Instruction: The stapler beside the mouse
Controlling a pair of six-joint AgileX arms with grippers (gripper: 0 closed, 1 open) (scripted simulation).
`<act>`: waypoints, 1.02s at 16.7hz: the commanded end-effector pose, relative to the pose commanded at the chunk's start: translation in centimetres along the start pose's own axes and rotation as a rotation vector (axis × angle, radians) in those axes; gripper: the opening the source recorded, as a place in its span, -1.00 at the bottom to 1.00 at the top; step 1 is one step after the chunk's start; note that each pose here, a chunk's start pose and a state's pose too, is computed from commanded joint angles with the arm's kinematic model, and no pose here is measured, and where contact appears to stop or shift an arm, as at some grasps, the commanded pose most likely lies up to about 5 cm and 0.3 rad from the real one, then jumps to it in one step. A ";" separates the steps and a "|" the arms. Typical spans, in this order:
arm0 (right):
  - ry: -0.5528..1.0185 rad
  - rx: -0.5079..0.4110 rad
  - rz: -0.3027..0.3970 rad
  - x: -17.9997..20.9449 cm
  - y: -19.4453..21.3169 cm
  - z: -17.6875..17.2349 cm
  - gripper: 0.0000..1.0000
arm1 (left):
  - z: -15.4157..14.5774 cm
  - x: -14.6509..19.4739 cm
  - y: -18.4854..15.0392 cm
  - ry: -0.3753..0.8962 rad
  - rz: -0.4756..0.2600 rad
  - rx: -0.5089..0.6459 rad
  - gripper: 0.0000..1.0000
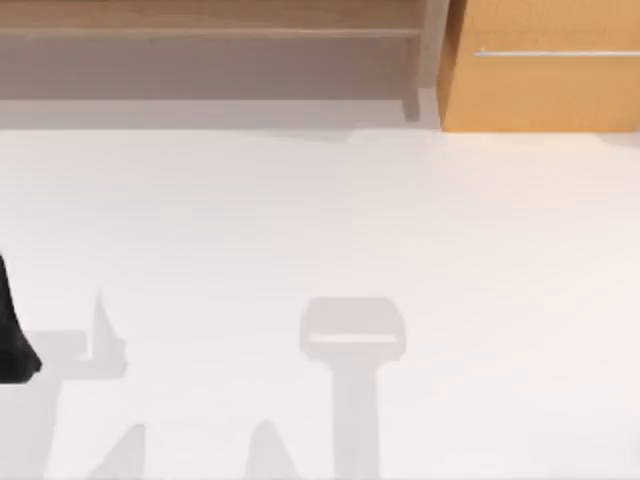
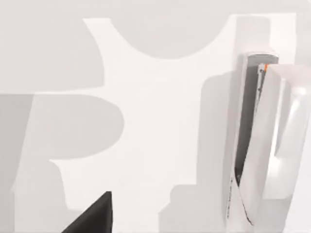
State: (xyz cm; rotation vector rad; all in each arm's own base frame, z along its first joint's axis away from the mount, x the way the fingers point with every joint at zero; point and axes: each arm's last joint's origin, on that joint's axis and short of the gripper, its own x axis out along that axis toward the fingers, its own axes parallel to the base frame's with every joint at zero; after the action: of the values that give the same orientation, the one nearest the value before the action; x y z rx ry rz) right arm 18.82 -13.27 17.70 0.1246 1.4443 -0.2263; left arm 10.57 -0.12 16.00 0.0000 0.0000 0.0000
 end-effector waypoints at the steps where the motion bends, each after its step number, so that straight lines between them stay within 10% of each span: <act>1: 0.041 0.008 0.015 0.3 -0.7 0.4 1.00 | 0.0 0.0 0.0 0.000 0.000 0.000 1.00; 17: 0.122 0.027 0.052 5.8 -2.0 0.6 1.00 | 0.0 0.0 0.0 0.000 0.000 0.000 1.00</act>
State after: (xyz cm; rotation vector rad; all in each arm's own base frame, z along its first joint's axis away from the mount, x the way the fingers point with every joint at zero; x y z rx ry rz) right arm 19.54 -15.83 12.15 0.2013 1.5578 -0.1985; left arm 10.57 -0.12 16.00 0.0000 0.0000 0.0000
